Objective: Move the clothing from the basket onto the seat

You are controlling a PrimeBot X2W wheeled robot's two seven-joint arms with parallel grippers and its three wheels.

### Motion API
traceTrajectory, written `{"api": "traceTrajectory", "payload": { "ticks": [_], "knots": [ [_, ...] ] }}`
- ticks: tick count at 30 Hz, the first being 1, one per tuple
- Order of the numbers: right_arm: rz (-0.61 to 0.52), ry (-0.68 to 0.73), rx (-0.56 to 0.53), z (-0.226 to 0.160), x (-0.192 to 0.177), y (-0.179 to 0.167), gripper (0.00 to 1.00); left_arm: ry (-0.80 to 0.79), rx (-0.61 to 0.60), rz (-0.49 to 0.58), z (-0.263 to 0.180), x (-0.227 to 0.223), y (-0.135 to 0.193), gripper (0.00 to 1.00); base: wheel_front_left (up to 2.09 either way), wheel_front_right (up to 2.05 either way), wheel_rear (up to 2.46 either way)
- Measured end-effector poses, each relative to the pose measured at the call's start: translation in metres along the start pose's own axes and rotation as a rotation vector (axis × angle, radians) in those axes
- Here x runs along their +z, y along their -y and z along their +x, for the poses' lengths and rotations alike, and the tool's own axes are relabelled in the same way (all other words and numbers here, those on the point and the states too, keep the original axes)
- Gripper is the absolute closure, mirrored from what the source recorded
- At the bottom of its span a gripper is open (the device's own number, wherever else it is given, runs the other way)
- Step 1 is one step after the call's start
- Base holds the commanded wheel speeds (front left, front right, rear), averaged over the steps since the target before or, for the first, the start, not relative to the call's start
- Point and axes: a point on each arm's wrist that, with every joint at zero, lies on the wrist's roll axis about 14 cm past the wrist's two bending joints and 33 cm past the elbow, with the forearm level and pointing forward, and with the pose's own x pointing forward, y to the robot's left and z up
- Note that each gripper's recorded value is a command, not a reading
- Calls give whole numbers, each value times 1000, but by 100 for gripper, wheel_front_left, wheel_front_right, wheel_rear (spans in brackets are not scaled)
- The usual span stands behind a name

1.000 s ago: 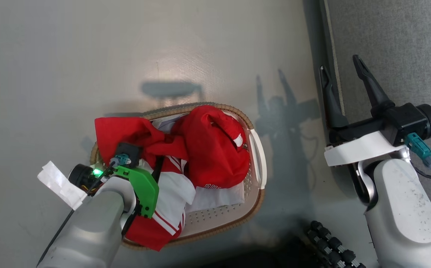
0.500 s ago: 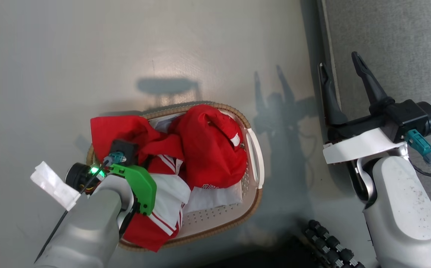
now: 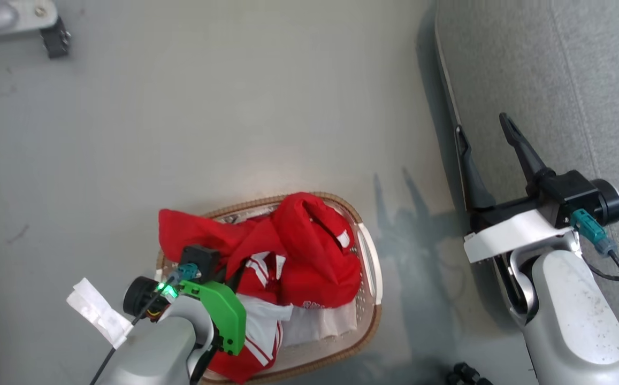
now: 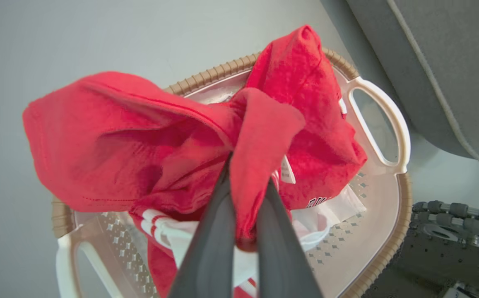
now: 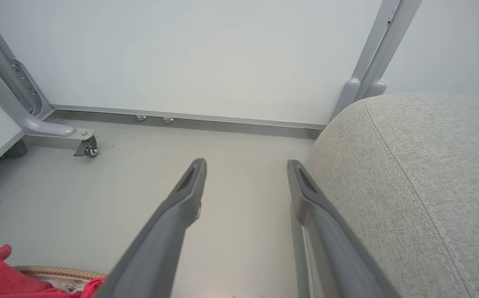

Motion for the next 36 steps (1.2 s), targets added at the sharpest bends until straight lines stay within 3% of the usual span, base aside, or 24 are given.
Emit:
{"api": "traceTrajectory", "payload": {
  "ticks": [9,16,30,36],
  "knots": [
    [8,48,26,-21,26,-13,0,190,24,66,-39,52,12,100,0,0,0],
    [34,91,21,-42,46,-16,0,396,26,175,-76,109,31,100,0,0,0],
    [34,156,86,-96,71,-42,0,856,14,330,-177,220,101,100,0,0,0],
    [45,161,133,-107,72,-59,0,975,-7,365,-206,247,125,100,0,0,0]
  ]
}}
